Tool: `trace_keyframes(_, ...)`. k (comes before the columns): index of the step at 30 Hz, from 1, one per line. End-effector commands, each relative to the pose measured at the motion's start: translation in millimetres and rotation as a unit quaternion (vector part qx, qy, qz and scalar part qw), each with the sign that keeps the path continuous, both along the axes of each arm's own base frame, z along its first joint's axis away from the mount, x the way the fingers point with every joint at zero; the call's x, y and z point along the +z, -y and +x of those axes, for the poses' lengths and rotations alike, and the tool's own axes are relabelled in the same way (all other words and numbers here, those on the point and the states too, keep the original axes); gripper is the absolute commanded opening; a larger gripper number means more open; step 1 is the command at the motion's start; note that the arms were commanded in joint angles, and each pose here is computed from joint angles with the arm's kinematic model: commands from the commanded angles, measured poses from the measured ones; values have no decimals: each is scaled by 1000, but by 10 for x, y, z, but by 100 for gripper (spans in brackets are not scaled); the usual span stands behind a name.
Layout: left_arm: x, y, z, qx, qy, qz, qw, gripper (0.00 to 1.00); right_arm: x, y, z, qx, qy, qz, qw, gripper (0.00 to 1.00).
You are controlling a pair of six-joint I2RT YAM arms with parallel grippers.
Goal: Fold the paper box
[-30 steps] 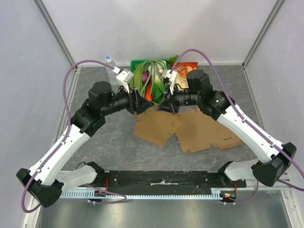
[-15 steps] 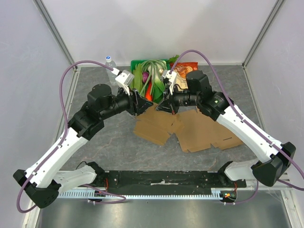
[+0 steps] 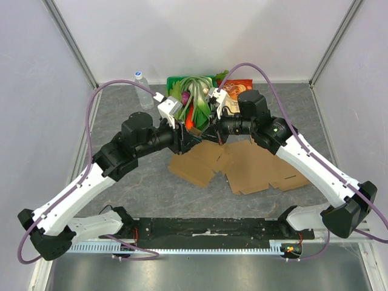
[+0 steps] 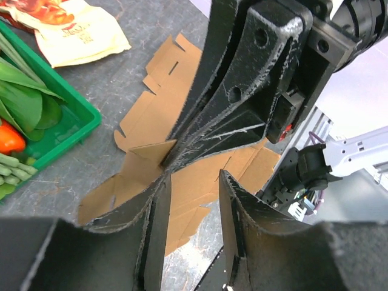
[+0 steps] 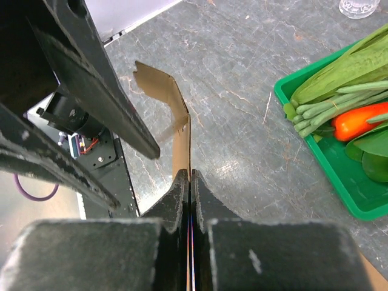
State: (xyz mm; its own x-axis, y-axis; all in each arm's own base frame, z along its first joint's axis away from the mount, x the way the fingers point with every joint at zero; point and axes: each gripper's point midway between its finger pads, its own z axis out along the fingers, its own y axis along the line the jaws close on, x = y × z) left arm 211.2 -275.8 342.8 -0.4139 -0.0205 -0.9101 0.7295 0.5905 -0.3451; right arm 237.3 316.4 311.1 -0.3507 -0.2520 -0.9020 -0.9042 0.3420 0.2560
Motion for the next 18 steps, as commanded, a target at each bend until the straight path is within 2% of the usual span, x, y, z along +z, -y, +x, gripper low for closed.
trace_keyframes(1, 39, 69, -36, -11, -7, -9, 1000, 45, 205, -52, 7, -5, 12, 47, 999, 0)
trace_keyframes(8, 386, -502, -97, 94, 54, -64, 992, 56, 173, 96, 77, -25, -6, 55, 998, 0)
trace_keyframes(11, 232, -737, -226, 120, 49, -80, 988, 67, 172, 166, 137, -38, -29, 64, 997, 0)
trace_keyframes(12, 27, -764, -234, 126, 33, -68, 989, 74, 158, 187, 154, -38, -38, 66, 996, 0)
trace_keyframes(15, -275, -820, -316, 130, 1, -65, 989, 82, 118, 204, 168, -36, -62, 72, 995, 0)
trace_keyframes(18, -380, -712, -361, 106, -7, -88, 990, 82, 85, 203, 152, -32, -75, 81, 993, 0)
